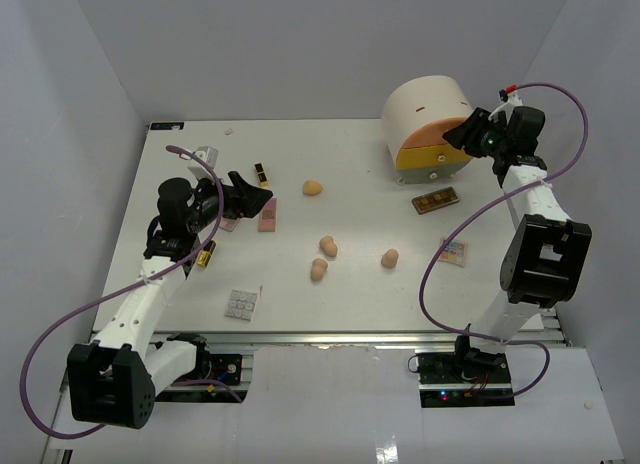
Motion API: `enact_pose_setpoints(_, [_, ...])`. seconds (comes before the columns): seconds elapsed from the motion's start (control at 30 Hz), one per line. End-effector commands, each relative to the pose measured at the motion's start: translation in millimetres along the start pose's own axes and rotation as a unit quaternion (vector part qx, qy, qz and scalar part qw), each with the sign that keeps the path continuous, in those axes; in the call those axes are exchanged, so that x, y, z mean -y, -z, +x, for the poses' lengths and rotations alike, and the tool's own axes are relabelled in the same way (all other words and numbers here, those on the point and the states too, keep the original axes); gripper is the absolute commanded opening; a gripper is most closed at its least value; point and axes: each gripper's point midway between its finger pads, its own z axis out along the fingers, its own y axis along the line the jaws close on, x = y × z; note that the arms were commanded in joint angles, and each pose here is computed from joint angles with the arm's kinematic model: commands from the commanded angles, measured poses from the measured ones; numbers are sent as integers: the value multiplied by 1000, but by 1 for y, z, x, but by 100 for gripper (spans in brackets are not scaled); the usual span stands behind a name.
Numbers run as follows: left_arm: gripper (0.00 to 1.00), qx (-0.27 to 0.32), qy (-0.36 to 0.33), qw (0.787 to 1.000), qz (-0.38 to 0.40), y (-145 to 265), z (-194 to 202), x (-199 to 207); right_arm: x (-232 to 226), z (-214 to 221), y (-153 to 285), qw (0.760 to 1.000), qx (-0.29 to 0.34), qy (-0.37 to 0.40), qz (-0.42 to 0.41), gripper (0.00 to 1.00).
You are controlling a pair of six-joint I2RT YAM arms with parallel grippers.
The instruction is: Organize the makeup
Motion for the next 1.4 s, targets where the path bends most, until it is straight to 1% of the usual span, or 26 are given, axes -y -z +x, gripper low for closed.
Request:
enact_pose_setpoints(0.0, [98,15,-16,1000,8,1,-17,10,-14,-24,-3,999,34,19,-11,41])
enact_pose_setpoints(0.2, [98,16,-17,1000,9,1,-17,10,-14,-14,5,1000,27,13,-9,29])
enact_pose_setpoints(0.27, [98,15,-17,1000,10,1,-17,10,-17,-14,12,999,32,20,-7,23])
enact_pose_setpoints(0.33, [98,16,-17,1000,11,2,-17,11,-19,-13,20,999,36,30,-3,18])
enact_pose_setpoints(0.43, [98,17,-18,1000,12,2,-18,12,-20,-11,29,999,37,34,-2,18])
enact_pose_setpoints(0.53, [98,18,-18,1000,12,3,-19,12,-27,-5,49,998,40,41,-7,17])
enact_pose_setpoints(0.67, [98,18,-19,1000,14,3,-19,13,-30,7,65,998,39,47,-5,18])
enact_pose_setpoints(0.87, [98,15,-17,1000,15,2,-17,13,-24,31,77,999,25,38,1,19])
enact_pose_setpoints(1.03, [98,14,-16,1000,14,1,-17,12,-21,37,85,999,25,37,4,19])
enact_pose_setpoints(1.37, [98,10,-15,1000,15,0,-15,11,-17,33,91,998,36,42,6,20])
